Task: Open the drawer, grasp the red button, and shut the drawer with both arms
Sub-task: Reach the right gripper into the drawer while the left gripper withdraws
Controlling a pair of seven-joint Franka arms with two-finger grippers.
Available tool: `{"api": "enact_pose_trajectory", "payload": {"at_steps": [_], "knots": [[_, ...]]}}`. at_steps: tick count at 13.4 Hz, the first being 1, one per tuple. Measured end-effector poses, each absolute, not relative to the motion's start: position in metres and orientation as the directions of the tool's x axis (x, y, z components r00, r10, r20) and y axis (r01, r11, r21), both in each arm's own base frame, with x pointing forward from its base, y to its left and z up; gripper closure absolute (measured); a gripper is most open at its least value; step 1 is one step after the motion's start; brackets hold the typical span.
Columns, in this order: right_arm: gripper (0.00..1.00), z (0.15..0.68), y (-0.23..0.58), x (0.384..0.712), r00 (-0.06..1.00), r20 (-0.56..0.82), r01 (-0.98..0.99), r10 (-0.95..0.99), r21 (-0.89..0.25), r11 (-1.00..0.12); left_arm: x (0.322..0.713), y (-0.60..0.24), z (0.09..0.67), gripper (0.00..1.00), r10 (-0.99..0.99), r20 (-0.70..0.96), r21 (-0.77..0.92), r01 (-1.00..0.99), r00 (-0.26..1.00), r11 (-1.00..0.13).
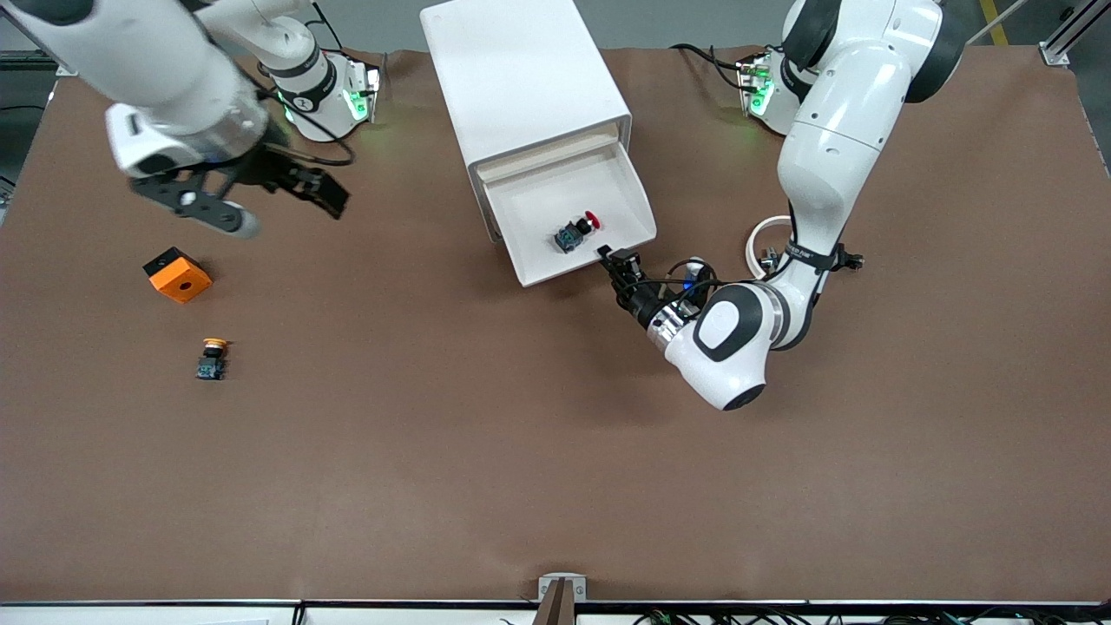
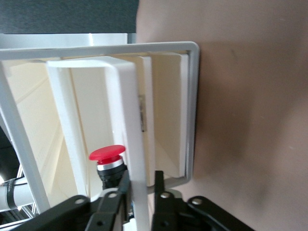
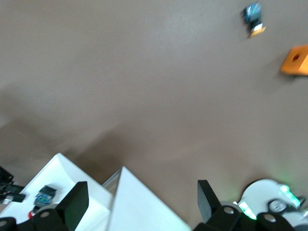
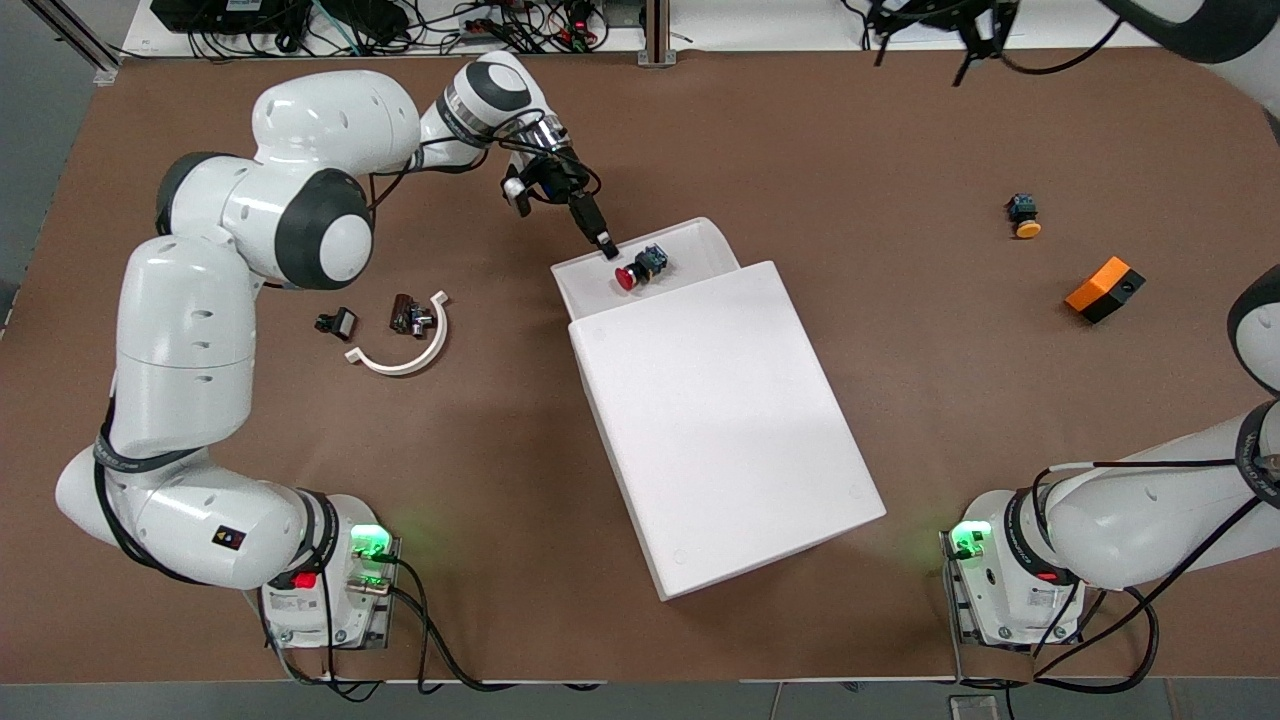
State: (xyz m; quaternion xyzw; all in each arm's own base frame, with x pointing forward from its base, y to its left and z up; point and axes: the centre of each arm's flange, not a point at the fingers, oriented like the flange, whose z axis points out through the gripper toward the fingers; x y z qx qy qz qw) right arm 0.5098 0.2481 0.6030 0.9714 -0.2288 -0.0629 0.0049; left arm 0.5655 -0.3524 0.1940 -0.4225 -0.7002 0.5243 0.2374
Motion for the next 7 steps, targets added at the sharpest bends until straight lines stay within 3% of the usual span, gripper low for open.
{"api": "enact_pose_trajectory", "payload": {"at_steps": [5, 7], "knots": [[0.00, 0.553, 0.344, 0.503, 0.802, -0.096, -0.589, -0.589, 0.029, -0.807, 0.609, -0.320, 0.221, 0.14, 0.812, -0.211, -0.880, 0.467, -0.545, 0.084], [0.00, 0.535, 0.373, 0.499, 0.771, -0.088, -0.631, -0.631, 0.022, -0.775, 0.630, -0.304, 0.243, 0.00, 0.804, -0.268, -0.841, 0.536, -0.531, 0.073]]}}
